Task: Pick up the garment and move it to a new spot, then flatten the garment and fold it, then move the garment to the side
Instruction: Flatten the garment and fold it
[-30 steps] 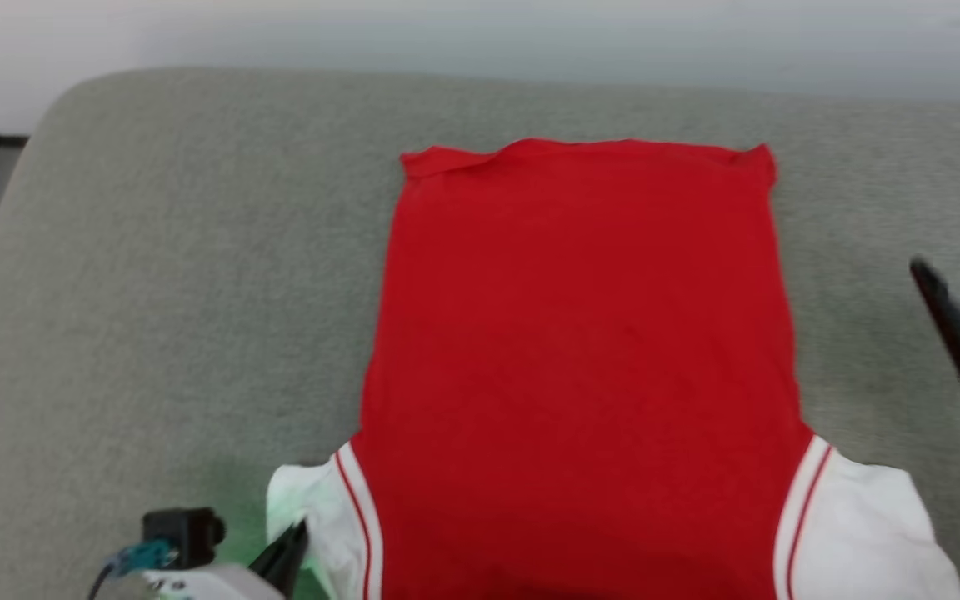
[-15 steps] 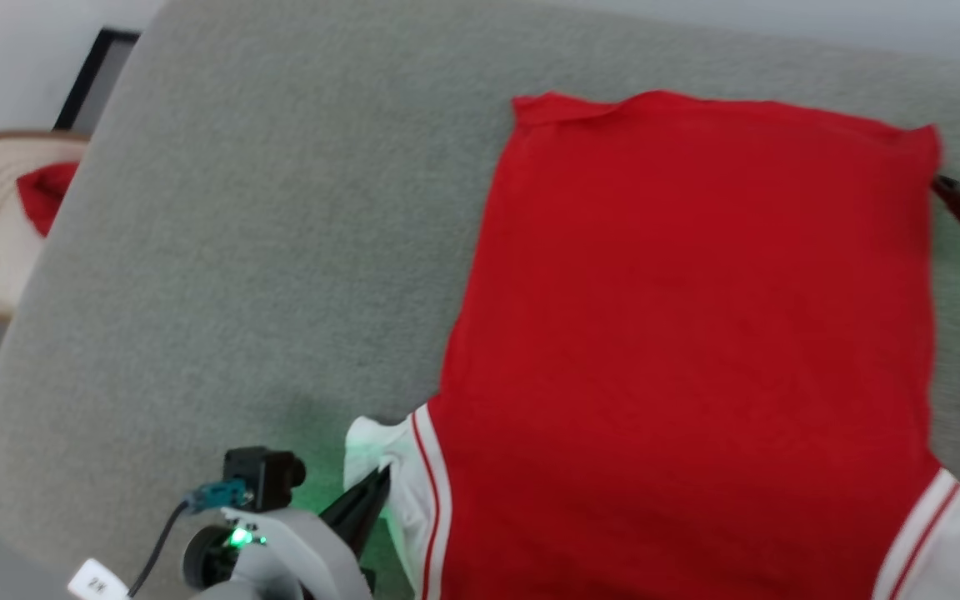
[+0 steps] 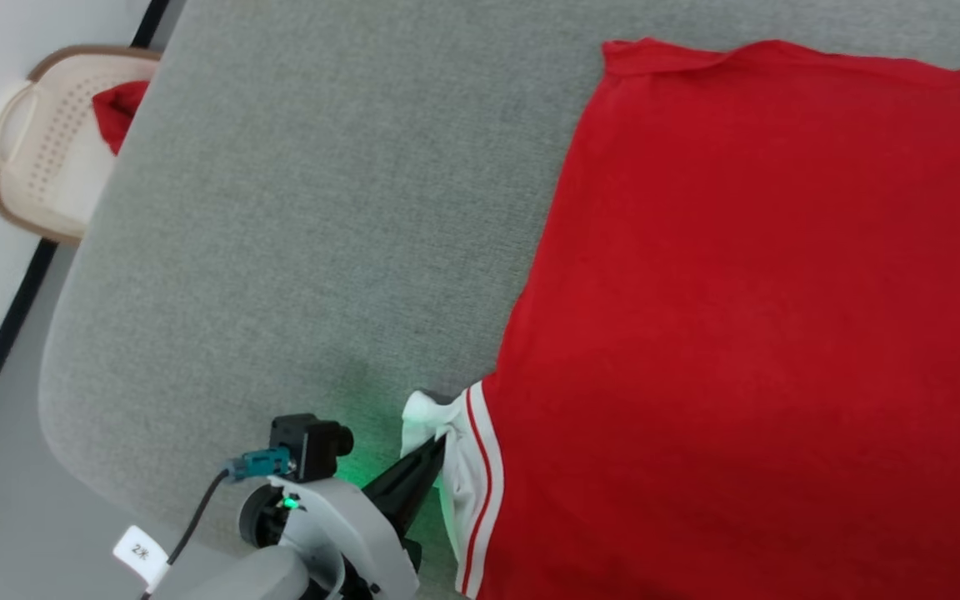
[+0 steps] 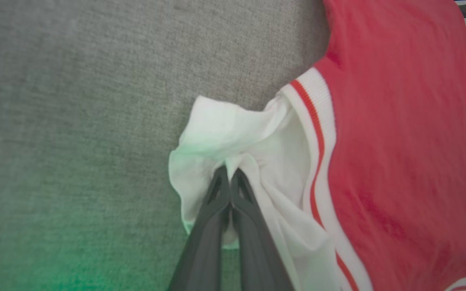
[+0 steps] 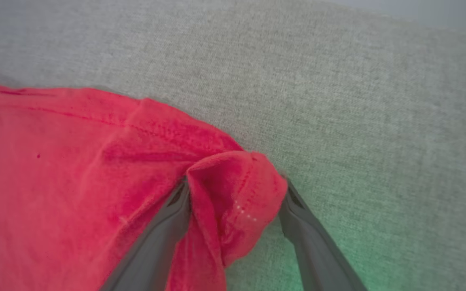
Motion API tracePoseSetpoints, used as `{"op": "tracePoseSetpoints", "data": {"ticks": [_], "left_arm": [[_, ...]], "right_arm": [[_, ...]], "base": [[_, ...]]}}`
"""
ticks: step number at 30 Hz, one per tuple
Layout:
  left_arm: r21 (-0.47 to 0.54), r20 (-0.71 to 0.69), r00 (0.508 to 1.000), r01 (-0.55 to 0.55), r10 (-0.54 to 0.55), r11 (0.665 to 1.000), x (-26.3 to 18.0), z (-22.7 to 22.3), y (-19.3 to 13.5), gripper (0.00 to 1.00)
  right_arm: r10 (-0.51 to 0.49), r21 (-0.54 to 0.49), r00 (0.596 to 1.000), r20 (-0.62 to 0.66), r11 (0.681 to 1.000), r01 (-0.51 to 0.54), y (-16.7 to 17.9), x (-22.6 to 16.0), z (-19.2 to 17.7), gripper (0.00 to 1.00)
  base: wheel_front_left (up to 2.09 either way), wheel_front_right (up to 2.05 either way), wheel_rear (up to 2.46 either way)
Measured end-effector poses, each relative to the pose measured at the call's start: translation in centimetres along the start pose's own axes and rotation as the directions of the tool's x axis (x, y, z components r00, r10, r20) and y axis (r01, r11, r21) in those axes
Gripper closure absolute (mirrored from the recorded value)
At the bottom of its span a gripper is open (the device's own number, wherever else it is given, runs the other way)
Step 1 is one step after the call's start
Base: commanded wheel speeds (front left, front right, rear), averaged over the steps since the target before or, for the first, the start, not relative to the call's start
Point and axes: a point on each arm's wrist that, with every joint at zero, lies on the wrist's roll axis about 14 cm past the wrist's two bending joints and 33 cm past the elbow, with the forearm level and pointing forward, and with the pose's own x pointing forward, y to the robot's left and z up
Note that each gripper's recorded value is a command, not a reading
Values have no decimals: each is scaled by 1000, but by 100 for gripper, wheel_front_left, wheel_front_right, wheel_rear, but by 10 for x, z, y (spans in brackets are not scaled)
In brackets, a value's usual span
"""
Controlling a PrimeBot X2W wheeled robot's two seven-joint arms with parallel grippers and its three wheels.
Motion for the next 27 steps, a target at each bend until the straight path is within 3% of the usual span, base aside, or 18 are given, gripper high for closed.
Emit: {"op": "tracePoseSetpoints", "data": {"ticks": [1,4,13,27], "left_arm": [[-4,-1,1000,-2,2,1000,1,-1,1,100],[-13,-9,1000,-14,14,1000,2,-5,4,100],[-19,4,1000,-5,5,1000,6,-4,4,100],[50,15,1000,22,-23,999,5,7,1,100]], "right_arm": [[-4,-11,1000,-20,1000,4,1,4,-1,100],[-7,-49,998,-69,999,3,7,11,-5,100],[4,-74,999,-53,997,-8,10,2,-2,100],[21,-136,1000,18,991,-19,-8,-64,-22,100]], "base": [[0,0,0],[0,0,0],[0,0,0],[0,0,0]]}}
